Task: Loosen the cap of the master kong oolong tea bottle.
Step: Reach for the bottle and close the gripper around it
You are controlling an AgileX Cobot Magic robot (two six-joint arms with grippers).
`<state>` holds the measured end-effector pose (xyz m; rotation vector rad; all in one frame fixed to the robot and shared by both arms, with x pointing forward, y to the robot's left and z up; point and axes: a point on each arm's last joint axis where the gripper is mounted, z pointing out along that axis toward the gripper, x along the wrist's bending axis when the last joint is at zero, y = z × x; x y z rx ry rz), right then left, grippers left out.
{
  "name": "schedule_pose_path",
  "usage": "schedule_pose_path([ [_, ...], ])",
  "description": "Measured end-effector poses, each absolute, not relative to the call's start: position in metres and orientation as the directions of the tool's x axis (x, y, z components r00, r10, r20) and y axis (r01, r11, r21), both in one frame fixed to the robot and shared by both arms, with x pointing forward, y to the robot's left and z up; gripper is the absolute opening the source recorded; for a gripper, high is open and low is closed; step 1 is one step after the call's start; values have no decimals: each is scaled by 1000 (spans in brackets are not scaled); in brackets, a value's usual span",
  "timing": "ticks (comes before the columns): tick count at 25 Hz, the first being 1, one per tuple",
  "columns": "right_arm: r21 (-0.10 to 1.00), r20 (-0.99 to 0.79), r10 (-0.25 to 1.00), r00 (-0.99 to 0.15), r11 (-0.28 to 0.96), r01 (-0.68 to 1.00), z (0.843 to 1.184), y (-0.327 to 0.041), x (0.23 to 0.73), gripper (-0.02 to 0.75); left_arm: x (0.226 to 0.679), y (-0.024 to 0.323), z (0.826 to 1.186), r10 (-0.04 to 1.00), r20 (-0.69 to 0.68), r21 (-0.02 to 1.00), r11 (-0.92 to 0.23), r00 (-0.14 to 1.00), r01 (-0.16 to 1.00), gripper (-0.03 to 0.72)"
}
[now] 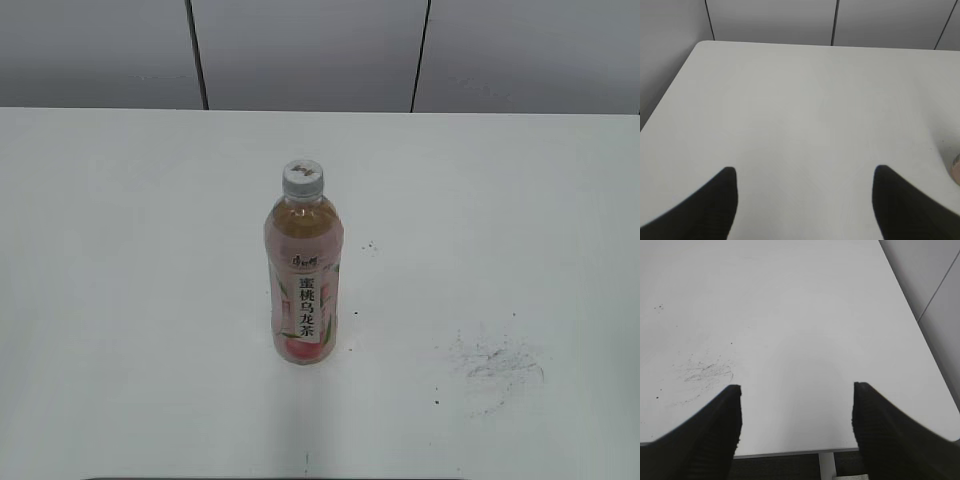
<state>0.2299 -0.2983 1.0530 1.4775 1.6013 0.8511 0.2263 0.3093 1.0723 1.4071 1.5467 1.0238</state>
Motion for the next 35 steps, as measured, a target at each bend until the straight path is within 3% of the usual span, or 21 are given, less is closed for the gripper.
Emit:
schedule_pose_path([
  [35, 870, -150, 989, 14, 125, 477, 1053, -303, 230, 521, 226, 309, 1072, 997, -34, 932, 57, -71, 357, 500],
])
